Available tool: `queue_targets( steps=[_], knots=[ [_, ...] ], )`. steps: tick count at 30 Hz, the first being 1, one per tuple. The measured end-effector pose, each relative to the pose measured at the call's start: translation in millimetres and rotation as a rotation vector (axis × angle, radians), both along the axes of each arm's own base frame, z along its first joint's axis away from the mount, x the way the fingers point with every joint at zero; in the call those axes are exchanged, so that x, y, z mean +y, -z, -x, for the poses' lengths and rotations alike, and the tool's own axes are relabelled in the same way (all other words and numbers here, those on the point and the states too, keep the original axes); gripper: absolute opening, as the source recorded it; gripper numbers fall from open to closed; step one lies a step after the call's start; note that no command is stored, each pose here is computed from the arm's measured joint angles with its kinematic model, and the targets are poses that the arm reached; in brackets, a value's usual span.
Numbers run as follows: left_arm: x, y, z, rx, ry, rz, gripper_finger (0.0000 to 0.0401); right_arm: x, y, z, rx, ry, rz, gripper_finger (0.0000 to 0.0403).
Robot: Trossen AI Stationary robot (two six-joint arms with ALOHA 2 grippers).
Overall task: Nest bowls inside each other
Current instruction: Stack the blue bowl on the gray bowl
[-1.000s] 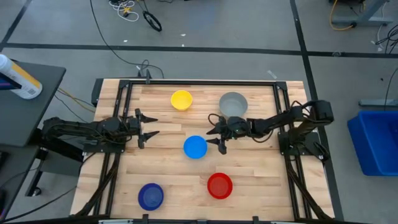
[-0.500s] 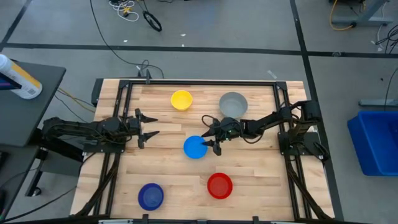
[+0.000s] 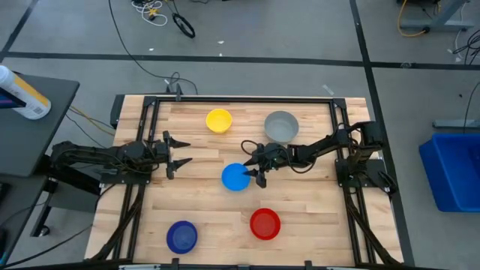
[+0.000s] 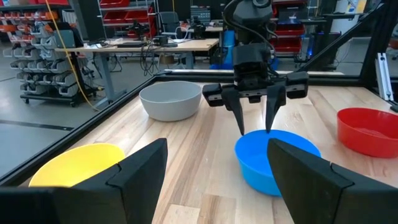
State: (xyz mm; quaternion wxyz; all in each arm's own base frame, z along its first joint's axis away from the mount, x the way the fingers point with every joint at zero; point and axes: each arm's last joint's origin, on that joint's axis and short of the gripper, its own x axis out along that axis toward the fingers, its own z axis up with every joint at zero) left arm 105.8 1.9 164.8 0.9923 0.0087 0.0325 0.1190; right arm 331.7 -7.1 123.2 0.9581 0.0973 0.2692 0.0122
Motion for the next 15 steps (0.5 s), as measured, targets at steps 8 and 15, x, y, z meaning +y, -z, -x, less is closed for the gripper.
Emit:
queue_targets(
  steps=[8,15],
  knots=[
    [0.0,0.2,0.0,0.002,0.0,0.001,0.0286,-3.6,0.1,0.0,0.001,0.042,0.05,0.0209],
    [0.0,0.7,0.0,0.007,0.0,0.0,0.0286,-5.1,2.1,1.3,0.025,0.044,0.034,0.0205]
  ],
)
